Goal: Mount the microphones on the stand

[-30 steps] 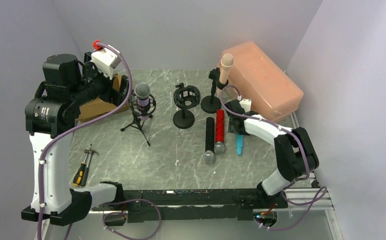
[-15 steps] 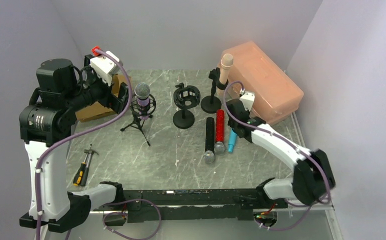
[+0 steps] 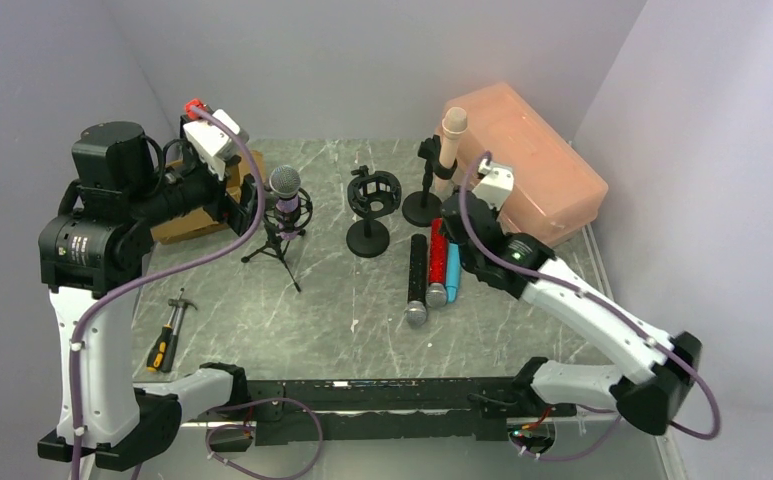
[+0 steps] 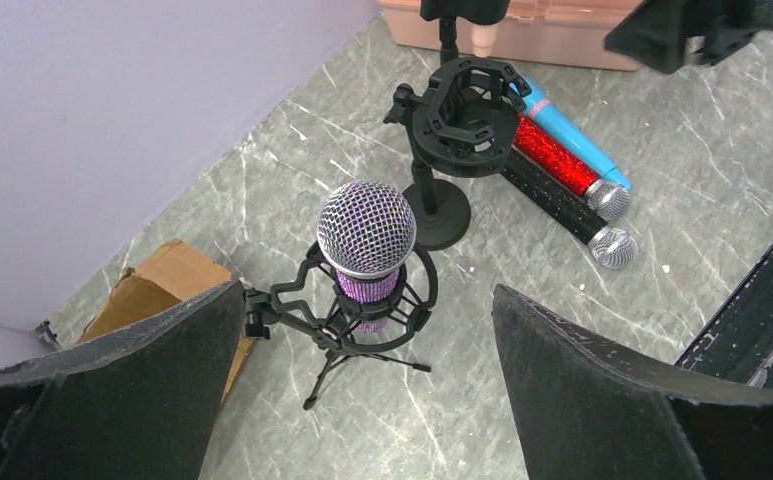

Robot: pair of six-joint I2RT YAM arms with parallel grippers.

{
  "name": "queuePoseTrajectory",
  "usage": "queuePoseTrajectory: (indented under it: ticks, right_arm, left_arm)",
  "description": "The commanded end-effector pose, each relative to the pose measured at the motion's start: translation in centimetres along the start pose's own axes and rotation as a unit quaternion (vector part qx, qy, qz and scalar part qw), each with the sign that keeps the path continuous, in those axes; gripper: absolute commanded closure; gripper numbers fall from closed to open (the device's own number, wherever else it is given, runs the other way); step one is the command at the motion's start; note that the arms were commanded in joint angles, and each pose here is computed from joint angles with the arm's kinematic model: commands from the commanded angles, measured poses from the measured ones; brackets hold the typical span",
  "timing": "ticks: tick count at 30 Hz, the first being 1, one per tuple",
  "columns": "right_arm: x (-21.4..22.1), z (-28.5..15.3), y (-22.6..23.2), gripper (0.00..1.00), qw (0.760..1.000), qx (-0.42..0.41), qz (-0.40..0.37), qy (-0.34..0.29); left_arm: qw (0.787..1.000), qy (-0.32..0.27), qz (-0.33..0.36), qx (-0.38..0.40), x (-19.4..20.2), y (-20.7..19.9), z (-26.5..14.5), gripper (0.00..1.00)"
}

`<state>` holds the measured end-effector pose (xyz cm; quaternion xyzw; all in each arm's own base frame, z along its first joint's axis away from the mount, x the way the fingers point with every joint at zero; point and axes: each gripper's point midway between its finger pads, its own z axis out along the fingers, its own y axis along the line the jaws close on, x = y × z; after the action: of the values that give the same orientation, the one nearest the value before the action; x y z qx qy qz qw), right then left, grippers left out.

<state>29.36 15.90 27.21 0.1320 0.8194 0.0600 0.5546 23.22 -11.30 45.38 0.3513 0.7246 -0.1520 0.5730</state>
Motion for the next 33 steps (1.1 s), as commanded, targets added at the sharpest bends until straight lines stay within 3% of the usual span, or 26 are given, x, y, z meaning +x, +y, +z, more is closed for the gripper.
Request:
queuePoseTrajectory:
  ticks: [1, 9, 16, 20, 31, 33]
  right_arm:
    - [6.7, 4.5, -3.6, 0.46, 0.992, 0.065, -0.054, 0.092]
    - [10.7, 10.9, -6.3, 0.42, 0.985, 0.064, -0.052, 0.151]
    - [11.9, 13.8, -5.3, 0.40, 0.987, 0.031, -0.040, 0.154]
    - [12.9, 15.3, -5.9, 0.41, 0.984, 0.051, -0.043, 0.163]
    - [18.2, 17.0, -8.7, 0.48, 0.973, 0.098, -0.054, 0.203]
    - [19.1, 16.8, -9.0, 0.54, 0.971, 0.099, -0.052, 0.211]
  left_arm:
    - [1.000, -0.023, 0.002, 0.008, -0.5, -0.5, -0.1, 0.01]
    - [1.000, -0.011, 0.005, 0.002, 0.0, -0.4, -0.4, 0.01]
    - [1.000, 0.000, -0.004, 0.004, 0.7, -0.4, 0.0, 0.01]
    - [1.000, 0.002, -0.007, 0.006, 0.8, -0.5, 0.0, 0.01]
    - [1.000, 0.001, -0.006, 0.017, 0.5, -0.9, -0.2, 0.00]
    - [1.000, 0.000, -0.007, 0.023, 0.4, -1.1, -0.2, 0.00]
